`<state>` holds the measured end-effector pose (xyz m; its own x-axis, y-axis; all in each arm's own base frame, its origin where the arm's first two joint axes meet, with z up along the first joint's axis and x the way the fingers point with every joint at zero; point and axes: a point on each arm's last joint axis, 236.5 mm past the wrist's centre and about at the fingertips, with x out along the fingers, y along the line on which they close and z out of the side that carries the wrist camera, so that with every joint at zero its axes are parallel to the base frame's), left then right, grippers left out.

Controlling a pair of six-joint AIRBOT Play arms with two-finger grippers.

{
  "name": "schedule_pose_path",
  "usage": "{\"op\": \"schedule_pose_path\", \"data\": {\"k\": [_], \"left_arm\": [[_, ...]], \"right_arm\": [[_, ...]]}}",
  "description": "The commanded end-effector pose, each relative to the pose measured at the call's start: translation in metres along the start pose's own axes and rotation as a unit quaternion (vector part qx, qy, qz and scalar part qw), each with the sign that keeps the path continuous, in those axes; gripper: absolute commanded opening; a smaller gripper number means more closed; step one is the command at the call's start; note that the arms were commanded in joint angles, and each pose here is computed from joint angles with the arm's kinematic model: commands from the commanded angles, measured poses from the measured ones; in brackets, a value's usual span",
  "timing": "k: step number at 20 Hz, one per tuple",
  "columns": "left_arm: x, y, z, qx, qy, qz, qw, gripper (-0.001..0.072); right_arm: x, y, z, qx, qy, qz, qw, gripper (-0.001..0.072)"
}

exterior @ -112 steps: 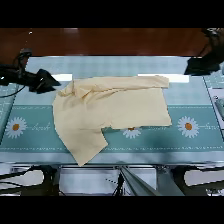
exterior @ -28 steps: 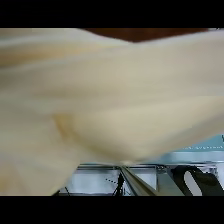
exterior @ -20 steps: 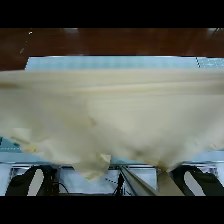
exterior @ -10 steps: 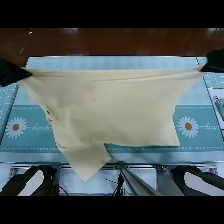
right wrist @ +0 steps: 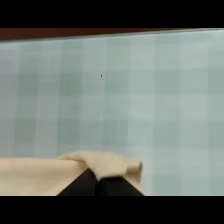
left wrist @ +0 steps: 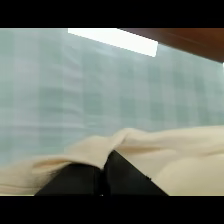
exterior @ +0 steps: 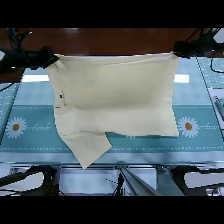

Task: Fold the shirts.

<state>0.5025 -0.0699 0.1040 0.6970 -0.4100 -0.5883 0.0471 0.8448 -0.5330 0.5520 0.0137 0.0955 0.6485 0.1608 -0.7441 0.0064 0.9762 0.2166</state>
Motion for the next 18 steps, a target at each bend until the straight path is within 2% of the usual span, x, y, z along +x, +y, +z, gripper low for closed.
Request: {"op": "schedule_pose_path", "data": {"k": [1,8,13,18], "left_arm": [[0.038,0.028,0.005,-0.017,-0.025,0.024,0.999,0.0026],[0.090,0.055,-0.035,-0.020,0.024,0.041,0.999,0.0026],[0.072,0.045,-0.035,0.007,0.043,0.027,0.999,0.0026],[0.032,0.045,-0.095,0.010,0.193,0.006,0.981,0.0026]], "right_arm": [[0.041,-0.006,0.007,0.031,-0.027,0.006,0.999,0.0028],[0.099,-0.021,-0.052,0.066,0.066,-0.002,0.996,0.0028],[0.075,-0.020,-0.045,0.057,0.065,-0.003,0.996,0.0029],[0.033,-0.023,-0.082,0.001,0.162,-0.022,0.987,0.0028]]}}
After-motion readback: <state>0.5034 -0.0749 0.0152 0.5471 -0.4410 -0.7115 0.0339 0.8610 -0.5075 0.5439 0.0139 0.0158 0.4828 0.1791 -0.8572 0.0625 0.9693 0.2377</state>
